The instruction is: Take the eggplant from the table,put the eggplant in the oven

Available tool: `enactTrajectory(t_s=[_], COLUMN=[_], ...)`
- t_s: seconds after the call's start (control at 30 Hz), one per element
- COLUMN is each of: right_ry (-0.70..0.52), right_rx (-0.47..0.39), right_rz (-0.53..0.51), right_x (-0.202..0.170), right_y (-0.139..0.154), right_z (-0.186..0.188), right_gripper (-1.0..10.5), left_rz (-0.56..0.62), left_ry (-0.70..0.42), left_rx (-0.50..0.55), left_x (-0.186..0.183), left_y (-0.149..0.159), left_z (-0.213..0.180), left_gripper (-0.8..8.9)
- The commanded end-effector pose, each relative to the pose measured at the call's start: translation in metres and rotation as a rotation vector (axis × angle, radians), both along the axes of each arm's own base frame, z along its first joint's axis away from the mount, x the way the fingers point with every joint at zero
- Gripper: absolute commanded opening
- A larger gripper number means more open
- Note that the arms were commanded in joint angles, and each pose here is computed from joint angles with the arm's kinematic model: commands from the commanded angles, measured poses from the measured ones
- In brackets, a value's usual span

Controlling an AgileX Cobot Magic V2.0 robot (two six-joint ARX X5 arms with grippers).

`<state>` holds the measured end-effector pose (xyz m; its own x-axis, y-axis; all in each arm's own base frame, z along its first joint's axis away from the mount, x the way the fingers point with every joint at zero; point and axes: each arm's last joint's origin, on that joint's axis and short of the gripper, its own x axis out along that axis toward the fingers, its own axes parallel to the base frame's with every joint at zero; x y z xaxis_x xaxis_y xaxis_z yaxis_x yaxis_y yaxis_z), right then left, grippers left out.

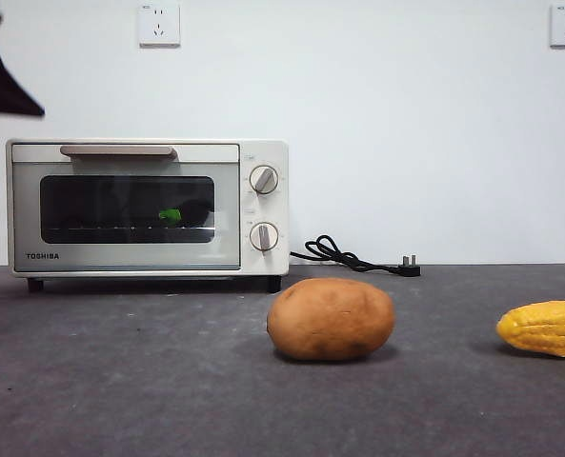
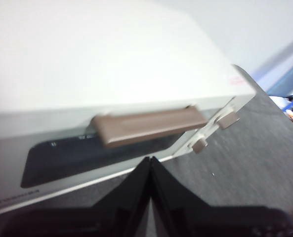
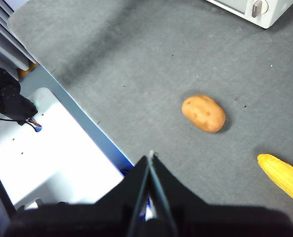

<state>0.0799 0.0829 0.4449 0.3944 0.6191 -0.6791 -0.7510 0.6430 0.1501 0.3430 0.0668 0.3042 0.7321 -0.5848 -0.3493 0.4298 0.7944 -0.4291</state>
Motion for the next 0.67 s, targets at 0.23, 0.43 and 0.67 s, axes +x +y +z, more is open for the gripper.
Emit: enactTrajectory(t_s=[0.23,0.43,0.67], right_ry=[0.020,0.007,0.004], right_rx=[-0.021,-0.029,-0.031], right_rz=[-0.003,0.012,0.015], right_x=[-0.001,-0.001,-0.001], right_y=[-0.001,-0.001,-0.001], right_z=[-0.002,-0.002,-0.002], right_gripper=[-0.1,-0.1,-0.1], left_rz=[0.072,0.072,0.088], left_ry=[-0.113,-0.113,-0.068], left_rx=[0.099,0.141,0.210], left_x=[-0.065,-0.118,-0.176], left_y=[-0.033,-0.055,-0.068], left_z=[0.069,0.094,0.105], left_gripper=[-0.07,-0.07,-0.07])
